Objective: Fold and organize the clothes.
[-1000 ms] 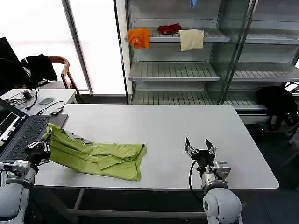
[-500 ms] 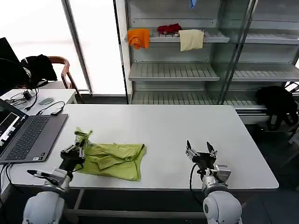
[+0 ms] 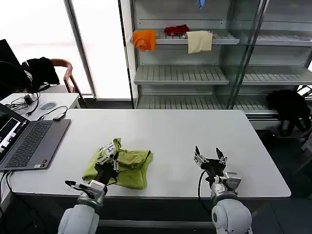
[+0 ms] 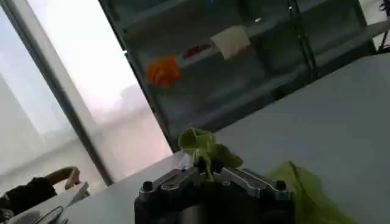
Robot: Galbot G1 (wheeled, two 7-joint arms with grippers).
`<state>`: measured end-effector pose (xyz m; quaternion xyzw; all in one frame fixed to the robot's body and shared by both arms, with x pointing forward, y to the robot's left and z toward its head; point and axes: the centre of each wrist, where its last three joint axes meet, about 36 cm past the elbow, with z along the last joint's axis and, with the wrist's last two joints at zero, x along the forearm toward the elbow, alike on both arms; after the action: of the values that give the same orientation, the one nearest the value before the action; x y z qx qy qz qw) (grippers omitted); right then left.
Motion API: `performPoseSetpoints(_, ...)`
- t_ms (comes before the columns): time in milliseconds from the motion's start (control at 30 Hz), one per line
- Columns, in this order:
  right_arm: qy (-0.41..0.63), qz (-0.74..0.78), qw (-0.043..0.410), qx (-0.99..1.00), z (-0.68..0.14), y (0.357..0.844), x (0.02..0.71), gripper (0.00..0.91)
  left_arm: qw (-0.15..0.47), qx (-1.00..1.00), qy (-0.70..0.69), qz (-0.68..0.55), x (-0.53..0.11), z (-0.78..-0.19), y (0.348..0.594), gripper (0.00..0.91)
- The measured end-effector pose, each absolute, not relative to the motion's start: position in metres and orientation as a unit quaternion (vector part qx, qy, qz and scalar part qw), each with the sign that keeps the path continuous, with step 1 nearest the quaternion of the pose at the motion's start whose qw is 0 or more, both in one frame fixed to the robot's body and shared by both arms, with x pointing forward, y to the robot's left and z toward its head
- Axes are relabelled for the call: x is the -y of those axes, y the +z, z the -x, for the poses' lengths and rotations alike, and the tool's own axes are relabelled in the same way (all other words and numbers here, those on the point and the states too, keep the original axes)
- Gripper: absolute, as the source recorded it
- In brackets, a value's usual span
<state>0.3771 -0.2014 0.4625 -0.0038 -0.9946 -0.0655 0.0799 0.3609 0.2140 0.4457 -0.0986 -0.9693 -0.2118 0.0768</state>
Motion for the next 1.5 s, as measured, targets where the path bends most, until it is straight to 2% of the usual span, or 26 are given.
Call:
performPoseSetpoints(500, -0.065, -0.002, 0.081, 0.995, -0.381, 0.458, 0.201, 0.907, 0.111, 0.968, -0.189, 0.118, -0.166, -0.362, 0.422, 0.030)
performPoseSetpoints(533, -0.065, -0.002, 0.081, 0.995, -0.381, 0.457, 0.201, 0.907, 0.113, 0.968, -0.189, 0.119, -0.163, -0.361, 0.420, 0.252)
performPoseSetpoints(567, -0.065, -0.002, 0.081, 0.995, -0.381, 0.457, 0.201, 0.907, 0.115, 0.968, -0.189, 0.120, -0.161, -0.360, 0.418, 0.725)
performPoseSetpoints(600, -0.065, -0.003, 0.082, 0.995, -0.381, 0.457, 0.201, 0.907, 0.117, 0.968, -0.188, 0.121, -0.158, -0.360, 0.417, 0.907)
performPoseSetpoints(1167, -0.063, -0.004, 0.083, 0.995, -0.378, 0.453, 0.197, 0.907, 0.136, 0.967, -0.165, 0.142, -0.115, -0.348, 0.397, 0.907)
performPoseSetpoints(1333, -0.063, -0.003, 0.083, 0.995, -0.378, 0.453, 0.197, 0.907, 0.124, 0.970, -0.146, 0.148, -0.111, -0.350, 0.402, 0.907)
performPoseSetpoints(1500, -0.062, -0.003, 0.083, 0.995, -0.378, 0.453, 0.198, 0.907, 0.104, 0.978, -0.091, 0.154, -0.125, -0.354, 0.422, 0.907)
